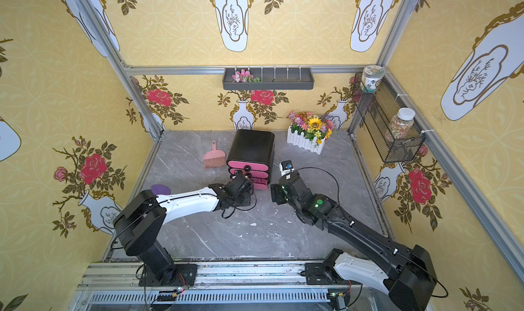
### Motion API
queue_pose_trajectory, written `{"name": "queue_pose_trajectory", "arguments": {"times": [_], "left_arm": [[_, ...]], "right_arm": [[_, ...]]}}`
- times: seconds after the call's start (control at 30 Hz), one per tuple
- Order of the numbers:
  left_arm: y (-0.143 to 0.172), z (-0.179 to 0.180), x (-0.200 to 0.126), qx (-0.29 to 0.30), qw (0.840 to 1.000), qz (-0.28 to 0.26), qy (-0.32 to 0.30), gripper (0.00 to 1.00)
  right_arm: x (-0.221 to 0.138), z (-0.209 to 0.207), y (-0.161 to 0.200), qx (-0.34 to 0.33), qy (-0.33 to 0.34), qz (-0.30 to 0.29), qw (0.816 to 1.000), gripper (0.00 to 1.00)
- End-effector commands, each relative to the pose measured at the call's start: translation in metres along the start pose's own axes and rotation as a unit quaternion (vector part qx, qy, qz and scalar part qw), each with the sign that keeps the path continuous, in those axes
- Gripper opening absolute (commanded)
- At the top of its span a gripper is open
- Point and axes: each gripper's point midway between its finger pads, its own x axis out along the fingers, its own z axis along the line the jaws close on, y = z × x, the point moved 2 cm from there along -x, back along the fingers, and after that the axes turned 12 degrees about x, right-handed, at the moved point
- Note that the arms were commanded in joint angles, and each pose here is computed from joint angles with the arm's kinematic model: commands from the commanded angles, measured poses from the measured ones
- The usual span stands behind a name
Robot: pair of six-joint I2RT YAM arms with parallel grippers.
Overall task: Put the binder clips in the drawer according to color
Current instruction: Close the drawer in the storage box.
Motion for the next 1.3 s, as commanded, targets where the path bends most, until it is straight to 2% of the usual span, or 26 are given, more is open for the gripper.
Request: {"name": "queue_pose_trajectory", "arguments": {"times": [0.0, 0.23, 0.33, 0.5, 0.67, 0.77, 1.07, 1.27], "left_arm": [[-0.012, 0.003, -0.003, -0.005, 1.0, -0.021, -0.019, 0.13], [-0.021, -0.003, 0.005, -0.005, 0.999, -0.026, -0.022, 0.12], [-0.02, 0.001, -0.002, -0.014, 0.999, -0.036, -0.022, 0.15], [-0.01, 0.019, -0.029, -0.036, 0.997, -0.056, -0.025, 0.21], [0.005, 0.042, -0.057, -0.064, 0.995, -0.069, -0.034, 0.25], [0.014, 0.054, -0.067, -0.089, 0.993, -0.072, -0.038, 0.27], [0.024, 0.092, -0.085, -0.163, 0.983, -0.082, -0.027, 0.33], [0.027, 0.102, -0.088, -0.183, 0.979, -0.082, -0.024, 0.34]], "right_arm": [[0.0, -0.001, 0.0, 0.006, -0.001, -0.003, 1.0, 0.79], [0.003, -0.005, 0.008, 0.016, 0.0, 0.005, 1.0, 0.78], [0.012, -0.007, 0.017, 0.047, -0.005, 0.012, 0.999, 0.73], [0.044, -0.007, 0.039, 0.158, -0.025, 0.037, 0.986, 0.46], [0.085, 0.0, 0.062, 0.291, -0.078, 0.054, 0.952, 0.1], [0.105, 0.006, 0.067, 0.33, -0.105, 0.045, 0.937, 0.01], [0.144, 0.015, 0.069, 0.389, -0.151, 0.003, 0.909, 0.0], [0.159, 0.017, 0.069, 0.411, -0.173, -0.017, 0.895, 0.0]]}}
